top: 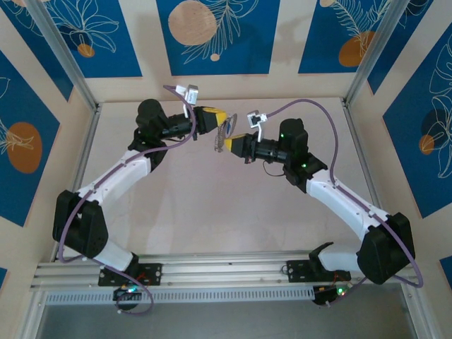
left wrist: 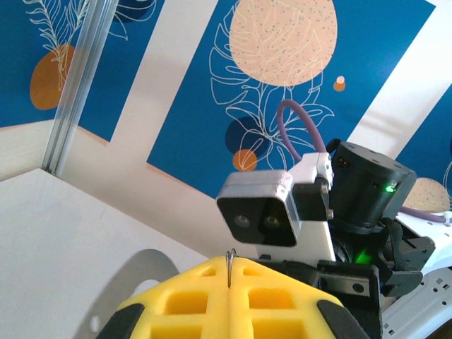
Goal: Put the keys on the keyring
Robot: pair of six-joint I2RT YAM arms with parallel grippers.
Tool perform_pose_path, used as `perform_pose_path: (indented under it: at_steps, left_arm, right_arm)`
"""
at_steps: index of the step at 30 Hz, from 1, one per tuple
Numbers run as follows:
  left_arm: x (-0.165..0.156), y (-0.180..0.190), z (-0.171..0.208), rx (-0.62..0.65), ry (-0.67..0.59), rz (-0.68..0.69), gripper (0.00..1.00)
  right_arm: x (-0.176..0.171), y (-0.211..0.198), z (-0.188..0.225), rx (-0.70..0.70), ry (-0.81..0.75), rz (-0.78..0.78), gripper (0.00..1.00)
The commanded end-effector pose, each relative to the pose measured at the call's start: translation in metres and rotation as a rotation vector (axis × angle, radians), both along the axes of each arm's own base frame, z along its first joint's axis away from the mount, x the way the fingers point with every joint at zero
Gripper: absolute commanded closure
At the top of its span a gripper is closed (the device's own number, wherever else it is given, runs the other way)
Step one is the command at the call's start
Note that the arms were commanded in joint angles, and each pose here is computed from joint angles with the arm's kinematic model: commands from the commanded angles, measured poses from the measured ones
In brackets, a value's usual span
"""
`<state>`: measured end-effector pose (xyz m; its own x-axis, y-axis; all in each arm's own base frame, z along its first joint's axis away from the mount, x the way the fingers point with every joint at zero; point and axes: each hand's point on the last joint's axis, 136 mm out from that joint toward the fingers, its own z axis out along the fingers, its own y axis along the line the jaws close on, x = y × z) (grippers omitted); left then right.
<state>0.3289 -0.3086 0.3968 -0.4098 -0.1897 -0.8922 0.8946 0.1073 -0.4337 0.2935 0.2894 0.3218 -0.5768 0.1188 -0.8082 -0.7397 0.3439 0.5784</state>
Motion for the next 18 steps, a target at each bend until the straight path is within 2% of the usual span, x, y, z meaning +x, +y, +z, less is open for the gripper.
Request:
perform_pose_path:
  at_steps: [1,8,12,18]
  left_arm:
    - [-0.013,0.004,0.024,-0.047,-0.070,-0.001,1.00]
    - [-0.016,0.003,0.024,-0.050,-0.067,-0.022,1.00]
    - [-0.018,0.002,0.025,-0.064,-0.059,-0.045,1.00]
    - [-0.020,0.001,0.026,-0.081,-0.046,-0.068,1.00]
  right_arm:
    - [-0.003,-0.006,0.005,-0.017,-0.031,-0.012,0.98]
    - [-0.006,-0.041,0.036,0.024,-0.093,-0.071,0.67]
    - [-0.002,-0.054,0.057,0.067,-0.125,-0.109,0.60]
    - [0.010,-0.048,0.080,0.148,-0.144,-0.076,0.58]
